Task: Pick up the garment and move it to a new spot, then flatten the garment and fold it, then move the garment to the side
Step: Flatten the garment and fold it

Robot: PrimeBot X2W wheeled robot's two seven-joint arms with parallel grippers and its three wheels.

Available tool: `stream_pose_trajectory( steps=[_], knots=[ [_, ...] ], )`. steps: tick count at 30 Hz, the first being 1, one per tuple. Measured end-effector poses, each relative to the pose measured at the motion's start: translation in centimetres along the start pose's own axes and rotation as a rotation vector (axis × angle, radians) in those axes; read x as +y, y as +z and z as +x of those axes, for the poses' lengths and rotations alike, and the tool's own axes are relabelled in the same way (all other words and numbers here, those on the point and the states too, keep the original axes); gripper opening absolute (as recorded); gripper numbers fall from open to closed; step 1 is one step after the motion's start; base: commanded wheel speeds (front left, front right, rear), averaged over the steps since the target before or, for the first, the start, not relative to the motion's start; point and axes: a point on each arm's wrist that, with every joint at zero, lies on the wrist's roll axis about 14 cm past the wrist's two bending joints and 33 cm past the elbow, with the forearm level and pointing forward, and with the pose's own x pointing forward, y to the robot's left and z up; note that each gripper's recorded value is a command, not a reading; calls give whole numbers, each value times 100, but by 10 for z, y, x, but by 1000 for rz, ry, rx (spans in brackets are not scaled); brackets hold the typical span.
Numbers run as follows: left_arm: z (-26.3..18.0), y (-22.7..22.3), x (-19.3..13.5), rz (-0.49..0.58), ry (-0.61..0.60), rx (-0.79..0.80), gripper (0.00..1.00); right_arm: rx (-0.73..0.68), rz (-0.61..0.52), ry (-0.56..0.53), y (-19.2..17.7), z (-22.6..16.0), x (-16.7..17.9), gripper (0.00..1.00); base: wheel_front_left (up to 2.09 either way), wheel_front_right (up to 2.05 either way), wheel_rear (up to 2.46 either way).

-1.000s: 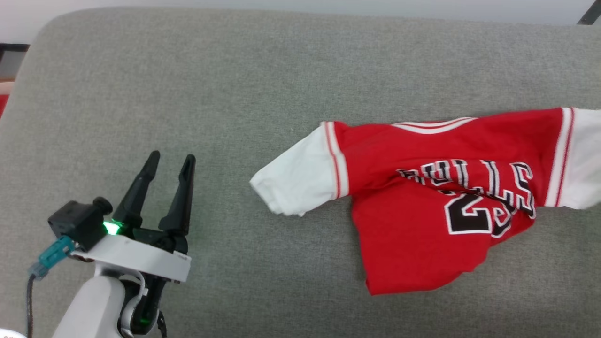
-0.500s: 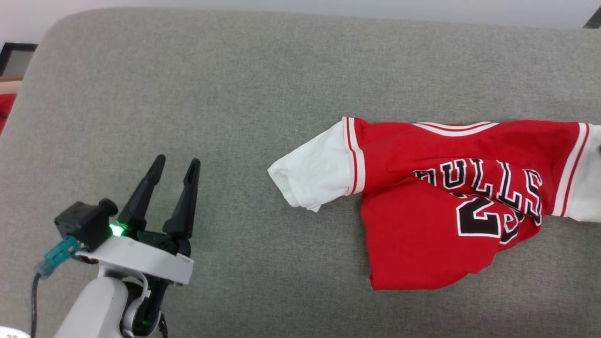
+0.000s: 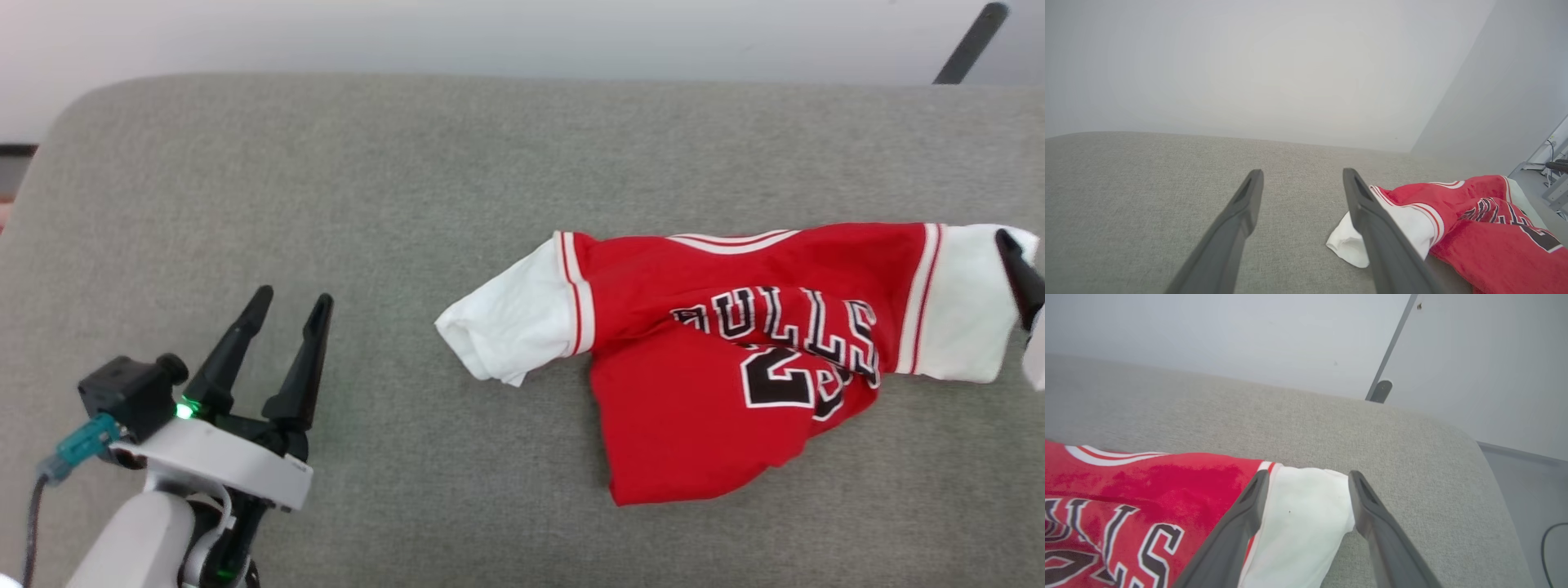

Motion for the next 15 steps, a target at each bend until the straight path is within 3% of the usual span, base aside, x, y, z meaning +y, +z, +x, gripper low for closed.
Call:
stream_pose_trajectory(
  steps=[6, 15],
  knots=[
    [5, 7, -11, -10, -52, 31, 100, -138, 43, 20, 2, -35, 13, 100, 0, 0, 0],
    [33, 6, -29, -50, -123, 259, 100, -215, 109, -6, -8, -79, 16, 100, 0, 0, 0]
  ],
)
